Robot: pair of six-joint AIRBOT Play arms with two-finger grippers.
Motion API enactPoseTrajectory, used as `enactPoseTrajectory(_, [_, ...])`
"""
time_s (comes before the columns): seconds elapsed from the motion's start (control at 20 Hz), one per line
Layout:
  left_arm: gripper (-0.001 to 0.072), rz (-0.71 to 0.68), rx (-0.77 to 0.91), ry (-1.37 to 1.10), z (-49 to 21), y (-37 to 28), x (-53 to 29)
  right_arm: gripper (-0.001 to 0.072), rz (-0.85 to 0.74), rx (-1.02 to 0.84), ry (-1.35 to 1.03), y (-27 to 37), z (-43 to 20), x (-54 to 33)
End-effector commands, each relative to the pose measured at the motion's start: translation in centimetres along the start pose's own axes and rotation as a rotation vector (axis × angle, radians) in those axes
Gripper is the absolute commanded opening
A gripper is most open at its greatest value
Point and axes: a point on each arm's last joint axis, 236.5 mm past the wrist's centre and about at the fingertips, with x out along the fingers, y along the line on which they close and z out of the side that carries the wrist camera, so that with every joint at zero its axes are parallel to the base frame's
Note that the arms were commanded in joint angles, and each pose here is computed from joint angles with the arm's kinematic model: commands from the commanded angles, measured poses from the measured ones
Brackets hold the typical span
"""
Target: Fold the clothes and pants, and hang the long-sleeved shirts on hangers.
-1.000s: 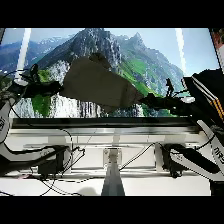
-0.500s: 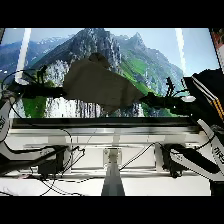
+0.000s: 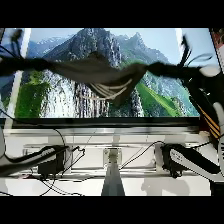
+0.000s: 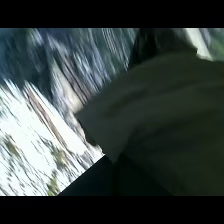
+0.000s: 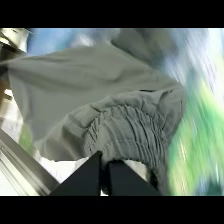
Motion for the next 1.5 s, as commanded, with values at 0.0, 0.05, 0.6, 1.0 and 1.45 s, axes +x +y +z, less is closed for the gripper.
enactPoseTrajectory(0.0, [0.0008,0.237,0.159,-0.383,12.2,-0.5,-11.0,0.0023,0.082,-0.261,-0.114,9.1,7.0,-4.5])
enactPoseTrajectory(0.05, [0.0008,0.320,0.191,-0.511,14.9,-1.1,-15.2,0.0023,0.105,-0.320,-0.142,11.8,8.0,-6.0])
enactPoseTrajectory(0.6, [0.0008,0.771,0.495,-1.041,18.3,-12.3,-41.8,0.0023,0.331,-0.601,-0.264,32.0,1.8,-18.2])
enactPoseTrajectory(1.0, [0.0006,0.338,0.301,-0.533,14.9,-5.5,-19.8,0.0022,0.015,-0.427,-0.188,20.2,5.1,-12.1])
enactPoseTrajectory(1.45, [0.0007,0.089,0.261,-0.021,3.5,-2.4,9.7,0.0022,-0.302,-0.051,0.168,-6.8,-1.1,3.7])
